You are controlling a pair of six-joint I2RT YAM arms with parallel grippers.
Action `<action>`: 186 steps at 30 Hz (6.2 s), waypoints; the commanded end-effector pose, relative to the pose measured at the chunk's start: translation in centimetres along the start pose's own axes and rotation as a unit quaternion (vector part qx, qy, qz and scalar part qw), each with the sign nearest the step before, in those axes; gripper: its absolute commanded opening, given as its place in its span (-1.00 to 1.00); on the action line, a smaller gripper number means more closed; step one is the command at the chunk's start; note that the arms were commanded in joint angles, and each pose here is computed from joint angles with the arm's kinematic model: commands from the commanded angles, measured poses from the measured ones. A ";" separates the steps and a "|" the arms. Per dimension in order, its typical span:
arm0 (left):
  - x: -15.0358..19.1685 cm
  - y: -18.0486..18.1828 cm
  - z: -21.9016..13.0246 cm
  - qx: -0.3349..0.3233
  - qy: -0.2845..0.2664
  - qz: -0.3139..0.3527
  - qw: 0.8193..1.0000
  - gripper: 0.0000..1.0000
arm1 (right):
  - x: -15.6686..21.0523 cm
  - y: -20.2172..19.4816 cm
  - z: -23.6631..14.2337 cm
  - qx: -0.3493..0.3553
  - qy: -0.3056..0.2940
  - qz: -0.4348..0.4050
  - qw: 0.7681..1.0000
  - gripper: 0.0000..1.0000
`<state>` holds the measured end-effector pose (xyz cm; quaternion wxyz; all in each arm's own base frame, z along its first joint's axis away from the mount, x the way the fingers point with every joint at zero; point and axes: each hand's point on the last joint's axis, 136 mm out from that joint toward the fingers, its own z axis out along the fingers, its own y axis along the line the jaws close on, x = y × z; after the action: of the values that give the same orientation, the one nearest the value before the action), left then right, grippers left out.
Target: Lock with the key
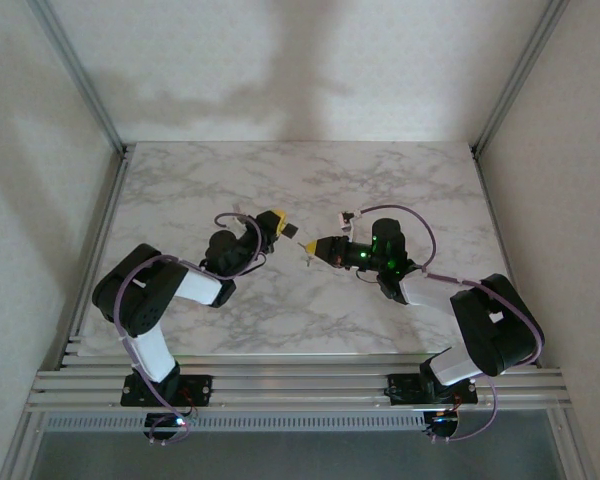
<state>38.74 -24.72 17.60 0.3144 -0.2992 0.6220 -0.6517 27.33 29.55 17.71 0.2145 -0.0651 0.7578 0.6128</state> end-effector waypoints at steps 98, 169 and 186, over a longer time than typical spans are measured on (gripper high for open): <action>1.0 17.0 2.7 -0.429 0.134 0.254 0.856 -0.53 | -1.5 0.6 -3.3 0.062 -0.070 -0.061 0.994 -1.00; -1.5 8.1 -5.5 -0.400 0.034 0.300 0.865 0.14 | -1.6 -10.2 -1.4 0.226 -0.114 0.056 0.966 -1.00; -5.2 5.2 -9.2 -0.400 -0.040 0.369 0.838 0.99 | -1.2 -14.6 1.6 0.251 -0.113 0.122 0.954 -1.00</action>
<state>35.06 -17.06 11.53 0.3808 -0.1716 0.8863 -0.1999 32.88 26.76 4.02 0.2155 0.1433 0.8702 0.4192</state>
